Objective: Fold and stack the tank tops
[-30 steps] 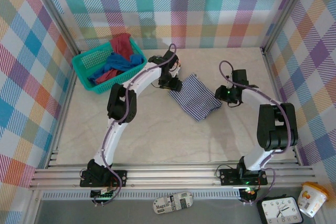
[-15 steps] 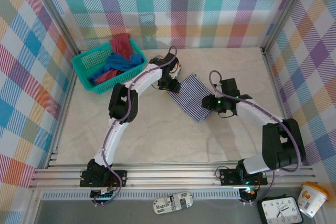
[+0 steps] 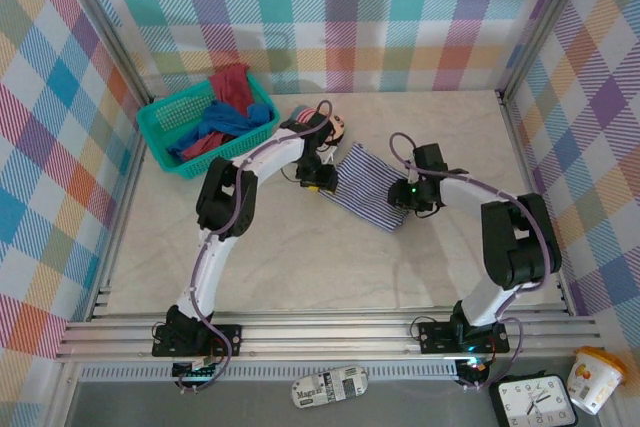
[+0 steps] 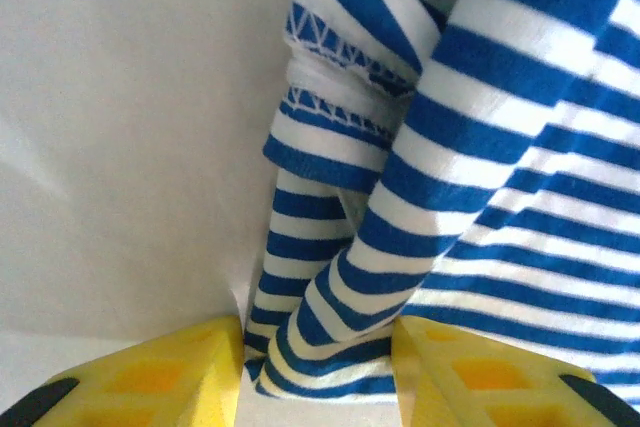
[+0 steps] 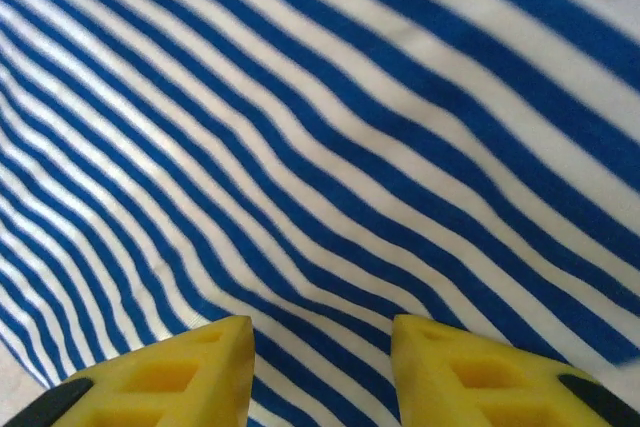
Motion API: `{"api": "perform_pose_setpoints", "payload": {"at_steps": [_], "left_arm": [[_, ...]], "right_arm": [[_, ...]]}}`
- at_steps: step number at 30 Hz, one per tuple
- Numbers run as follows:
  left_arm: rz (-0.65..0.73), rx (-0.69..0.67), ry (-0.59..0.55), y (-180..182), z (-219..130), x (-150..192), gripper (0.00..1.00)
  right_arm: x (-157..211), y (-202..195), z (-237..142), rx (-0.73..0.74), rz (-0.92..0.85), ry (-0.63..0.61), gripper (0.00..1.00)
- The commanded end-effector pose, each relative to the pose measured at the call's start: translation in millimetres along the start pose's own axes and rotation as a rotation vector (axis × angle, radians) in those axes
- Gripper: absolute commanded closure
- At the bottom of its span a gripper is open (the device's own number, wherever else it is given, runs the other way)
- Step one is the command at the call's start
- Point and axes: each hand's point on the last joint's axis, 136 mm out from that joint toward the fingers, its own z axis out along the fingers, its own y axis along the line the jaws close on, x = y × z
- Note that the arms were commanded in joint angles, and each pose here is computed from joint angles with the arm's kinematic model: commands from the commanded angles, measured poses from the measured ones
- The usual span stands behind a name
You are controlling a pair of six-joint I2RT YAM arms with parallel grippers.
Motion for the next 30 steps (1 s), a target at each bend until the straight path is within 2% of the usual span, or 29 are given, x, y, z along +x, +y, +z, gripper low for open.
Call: {"api": "perform_pose_setpoints", "payload": {"at_steps": [1, 4, 7, 8, 12, 19, 26, 30], "left_arm": [[-0.022, 0.070, 0.022, -24, -21, 24, 0.56], [-0.038, 0.096, -0.014, -31, -36, 29, 0.52], [-0.021, 0.054, -0.093, -26, -51, 21, 0.47], [-0.011, 0.033, -0.125, -24, -55, 16, 0.46], [0.009, 0.019, -0.197, -24, -55, -12, 0.44], [0.044, 0.019, -0.206, -26, -34, -51, 0.43], [0.016, 0.065, -0.169, -21, -14, -60, 0.43], [0.013, 0.078, -0.155, -21, -13, -58, 0.43]], "right_arm": [[-15, -6, -36, 0.049, -0.048, -0.071, 0.54], [-7, -9, -53, 0.060, 0.005, -0.096, 0.46], [14, -18, -55, 0.073, 0.121, -0.084, 0.34], [20, -24, -53, 0.089, 0.155, -0.075, 0.33], [22, -13, -36, 0.004, 0.212, -0.056, 0.34], [-8, -5, -13, 0.021, 0.158, -0.052, 0.37], [-18, 5, 7, 0.093, 0.074, -0.036, 0.39], [-10, -2, 27, 0.156, 0.063, 0.037, 0.41]]}}
